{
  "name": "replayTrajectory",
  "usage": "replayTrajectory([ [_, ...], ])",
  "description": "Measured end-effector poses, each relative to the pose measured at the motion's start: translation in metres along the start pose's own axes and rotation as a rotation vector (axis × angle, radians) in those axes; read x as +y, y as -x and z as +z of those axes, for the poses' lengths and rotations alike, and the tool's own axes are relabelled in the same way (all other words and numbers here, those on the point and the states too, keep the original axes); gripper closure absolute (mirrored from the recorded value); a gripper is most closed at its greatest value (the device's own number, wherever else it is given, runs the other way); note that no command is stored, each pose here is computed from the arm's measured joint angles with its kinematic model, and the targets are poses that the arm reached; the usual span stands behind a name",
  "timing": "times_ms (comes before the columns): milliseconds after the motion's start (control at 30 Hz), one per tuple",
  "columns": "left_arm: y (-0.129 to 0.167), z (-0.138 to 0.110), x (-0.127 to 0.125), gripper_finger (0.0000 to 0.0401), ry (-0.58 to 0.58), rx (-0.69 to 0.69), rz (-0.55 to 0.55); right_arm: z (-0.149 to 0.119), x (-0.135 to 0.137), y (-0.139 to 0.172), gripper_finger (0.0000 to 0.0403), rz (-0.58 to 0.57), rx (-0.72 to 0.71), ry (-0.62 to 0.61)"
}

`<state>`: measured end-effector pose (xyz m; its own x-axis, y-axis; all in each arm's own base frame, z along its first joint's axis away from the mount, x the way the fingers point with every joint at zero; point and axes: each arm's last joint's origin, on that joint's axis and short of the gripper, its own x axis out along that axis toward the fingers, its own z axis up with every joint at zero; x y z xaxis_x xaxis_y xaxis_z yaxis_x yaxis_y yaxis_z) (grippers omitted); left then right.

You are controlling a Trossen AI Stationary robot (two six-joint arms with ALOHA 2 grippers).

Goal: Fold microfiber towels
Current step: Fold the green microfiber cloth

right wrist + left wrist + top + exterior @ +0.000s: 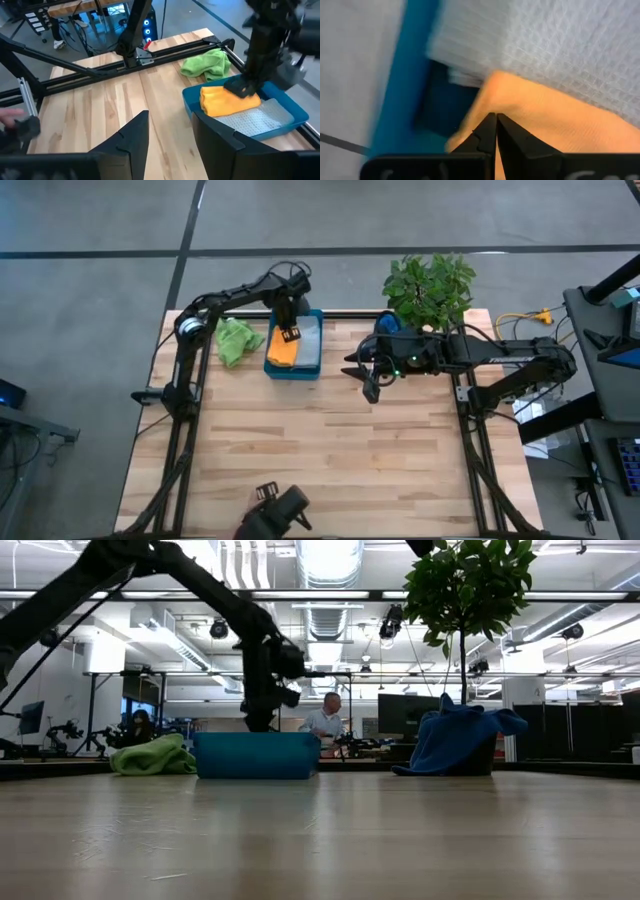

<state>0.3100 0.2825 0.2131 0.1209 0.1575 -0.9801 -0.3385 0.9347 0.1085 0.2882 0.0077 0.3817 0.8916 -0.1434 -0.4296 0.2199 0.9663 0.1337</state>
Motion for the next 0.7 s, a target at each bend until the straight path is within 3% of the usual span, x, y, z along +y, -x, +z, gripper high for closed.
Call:
replayTrajectory([
  [200, 0.082, -0.013, 0.009, 0.0401, 0.032, -0.159, 0.076, -0.001, 0.0, 0.0, 0.0258, -0.001, 0.006, 0.009],
  [433, 0.171, -0.067, -0.016, 0.0401, 0.092, -0.351, 0.115, -0.008, -0.002, -0.003, 0.0262, -0.006, 0.047, 0.017],
  [567, 0.201, -0.111, -0.035, 0.0401, 0.198, -0.441, 0.125, -0.005, -0.003, -0.004, 0.0267, -0.005, 0.016, 0.009],
  [700, 0.206, -0.144, -0.048, 0.0401, 0.222, -0.529, 0.156, 0.003, -0.007, -0.008, 0.0271, -0.009, -0.065, -0.014],
])
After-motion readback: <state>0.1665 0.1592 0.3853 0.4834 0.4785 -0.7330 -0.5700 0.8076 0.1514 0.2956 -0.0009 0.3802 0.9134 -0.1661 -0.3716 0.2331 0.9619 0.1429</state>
